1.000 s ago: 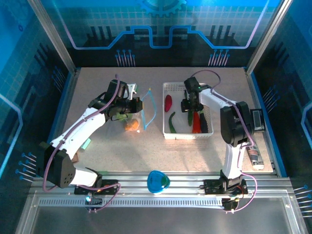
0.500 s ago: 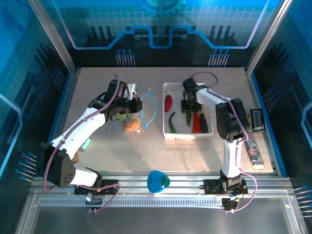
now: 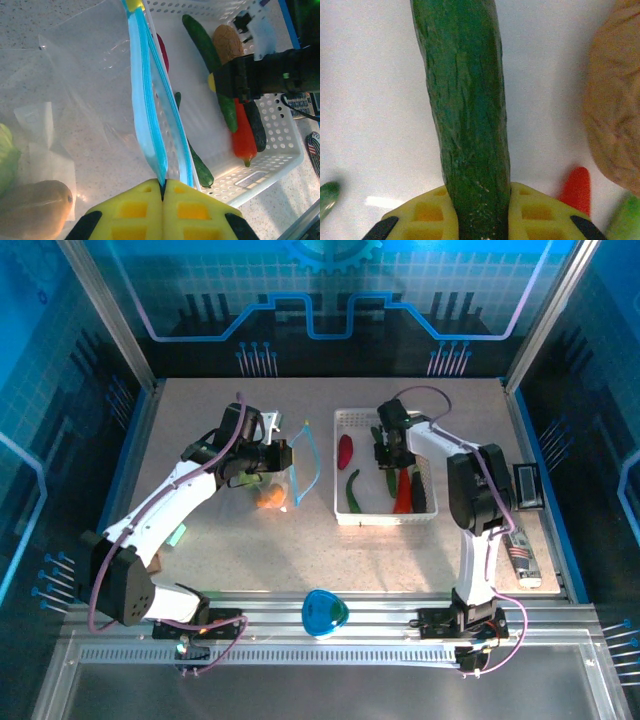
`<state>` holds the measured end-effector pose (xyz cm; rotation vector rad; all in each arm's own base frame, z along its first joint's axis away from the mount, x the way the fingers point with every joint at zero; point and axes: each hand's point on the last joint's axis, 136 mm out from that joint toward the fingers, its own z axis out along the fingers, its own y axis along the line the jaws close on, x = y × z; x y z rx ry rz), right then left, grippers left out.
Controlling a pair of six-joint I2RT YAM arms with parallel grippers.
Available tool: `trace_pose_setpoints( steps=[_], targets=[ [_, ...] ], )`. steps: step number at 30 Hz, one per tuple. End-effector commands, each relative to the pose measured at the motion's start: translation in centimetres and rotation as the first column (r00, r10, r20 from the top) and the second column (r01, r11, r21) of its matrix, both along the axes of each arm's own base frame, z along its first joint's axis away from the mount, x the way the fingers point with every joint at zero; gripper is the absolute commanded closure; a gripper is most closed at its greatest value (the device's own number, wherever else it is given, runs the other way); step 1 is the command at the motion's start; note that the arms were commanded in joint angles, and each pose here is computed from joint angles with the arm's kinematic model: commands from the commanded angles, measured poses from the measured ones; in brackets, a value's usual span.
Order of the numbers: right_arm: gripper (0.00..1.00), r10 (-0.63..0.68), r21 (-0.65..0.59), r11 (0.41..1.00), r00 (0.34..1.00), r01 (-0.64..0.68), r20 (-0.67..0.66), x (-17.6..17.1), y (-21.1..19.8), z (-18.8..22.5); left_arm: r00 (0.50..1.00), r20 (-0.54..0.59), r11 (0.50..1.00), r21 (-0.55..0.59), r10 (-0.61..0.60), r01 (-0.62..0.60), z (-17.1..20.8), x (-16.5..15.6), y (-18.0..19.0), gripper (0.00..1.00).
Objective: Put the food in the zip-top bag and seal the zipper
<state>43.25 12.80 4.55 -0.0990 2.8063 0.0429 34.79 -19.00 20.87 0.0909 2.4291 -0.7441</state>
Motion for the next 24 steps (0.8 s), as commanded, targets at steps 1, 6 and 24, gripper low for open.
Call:
trace_pose_setpoints(
  steps=[1,6,24],
  targets=[
    [0.87,0.029,0.047,0.998,0.995,-0.034,0.091,0.2,0.1,5.1,0.999,0.023,1.000,0.018,-0.023,0.022,0.8,-0.4,0.1,1.00],
    [0.87,0.133,0.159,0.976,0.987,-0.146,0.091,-2.8,2.1,10.4,0.999,0.022,0.999,0.035,-0.027,0.027,0.7,-0.4,0.2,1.00],
    [0.83,0.560,0.472,0.757,0.820,-0.451,-0.115,-19.3,11.3,16.8,0.999,0.035,0.999,0.017,-0.028,0.028,0.4,-0.5,0.0,1.00]
  ],
)
